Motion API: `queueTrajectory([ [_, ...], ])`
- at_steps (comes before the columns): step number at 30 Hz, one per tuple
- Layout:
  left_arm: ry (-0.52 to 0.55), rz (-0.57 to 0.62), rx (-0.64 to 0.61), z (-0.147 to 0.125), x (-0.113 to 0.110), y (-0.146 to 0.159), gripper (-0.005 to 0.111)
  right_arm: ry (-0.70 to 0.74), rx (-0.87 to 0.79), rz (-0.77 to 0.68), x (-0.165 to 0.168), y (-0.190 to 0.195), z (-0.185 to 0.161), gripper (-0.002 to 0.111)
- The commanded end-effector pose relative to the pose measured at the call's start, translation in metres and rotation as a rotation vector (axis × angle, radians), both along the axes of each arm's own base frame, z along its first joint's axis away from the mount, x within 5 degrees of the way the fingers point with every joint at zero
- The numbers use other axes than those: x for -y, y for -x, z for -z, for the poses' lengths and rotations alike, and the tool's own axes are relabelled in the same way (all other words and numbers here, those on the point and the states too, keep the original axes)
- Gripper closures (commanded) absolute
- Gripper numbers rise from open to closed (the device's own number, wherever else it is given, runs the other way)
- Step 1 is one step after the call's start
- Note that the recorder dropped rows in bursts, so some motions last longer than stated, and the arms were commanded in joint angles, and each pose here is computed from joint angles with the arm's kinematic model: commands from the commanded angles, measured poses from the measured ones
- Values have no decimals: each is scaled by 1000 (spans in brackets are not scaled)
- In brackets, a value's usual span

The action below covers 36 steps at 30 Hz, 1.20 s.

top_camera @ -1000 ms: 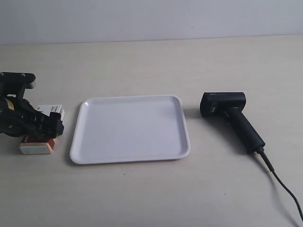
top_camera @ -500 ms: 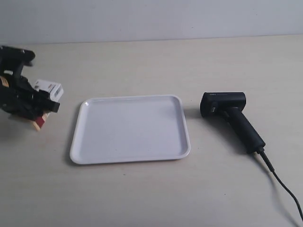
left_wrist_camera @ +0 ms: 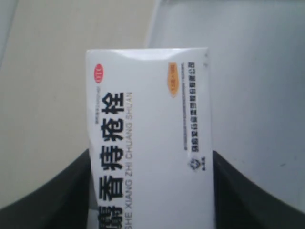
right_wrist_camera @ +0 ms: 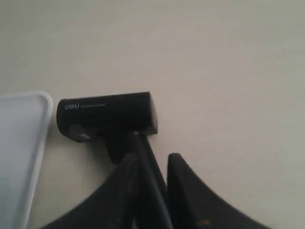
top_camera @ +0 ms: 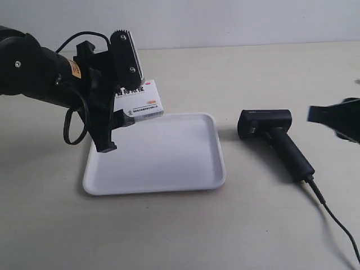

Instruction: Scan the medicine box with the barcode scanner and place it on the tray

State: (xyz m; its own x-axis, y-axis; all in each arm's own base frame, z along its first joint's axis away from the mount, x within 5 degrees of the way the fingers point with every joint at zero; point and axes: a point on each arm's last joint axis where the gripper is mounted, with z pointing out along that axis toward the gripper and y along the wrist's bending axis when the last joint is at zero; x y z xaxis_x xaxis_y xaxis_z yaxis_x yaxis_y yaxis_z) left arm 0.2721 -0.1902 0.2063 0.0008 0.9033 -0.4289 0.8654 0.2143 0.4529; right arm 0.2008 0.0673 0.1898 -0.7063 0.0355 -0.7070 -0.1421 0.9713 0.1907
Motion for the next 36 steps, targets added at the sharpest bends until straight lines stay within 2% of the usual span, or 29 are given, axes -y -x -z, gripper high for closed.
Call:
queueTrajectory([
  [1,36,-8,-17,-2,5,2,107,78,-93,-102,-27,-36,22,57],
  [4,39,-12,-20,-1,4,2,107,141,-133,-186,-41,-50,33,37],
  [6,40,-13,-20,-1,4,2,107,170,-145,-216,-45,-57,42,30],
  [14,46,-21,-34,1,5,2,107,234,-208,-263,-50,-70,75,29],
  [16,39,-21,-42,5,5,1,107,249,-198,-279,-50,-71,79,33],
  [18,25,-20,-59,13,7,-1,107,250,-195,-278,-50,-72,80,47],
  [23,-6,-6,-71,30,9,-5,107,264,-180,-301,-50,-71,74,93],
  [25,-9,-11,-74,34,8,-7,107,271,-184,-312,-49,-69,68,108],
  [30,-17,-8,-67,37,6,-10,107,273,-199,-335,-47,-56,38,108],
  [33,-20,-4,-65,37,6,-10,107,296,-196,-403,-52,-40,20,108],
  [36,-32,2,-84,39,6,-9,107,348,-120,-498,-60,-27,13,108],
])
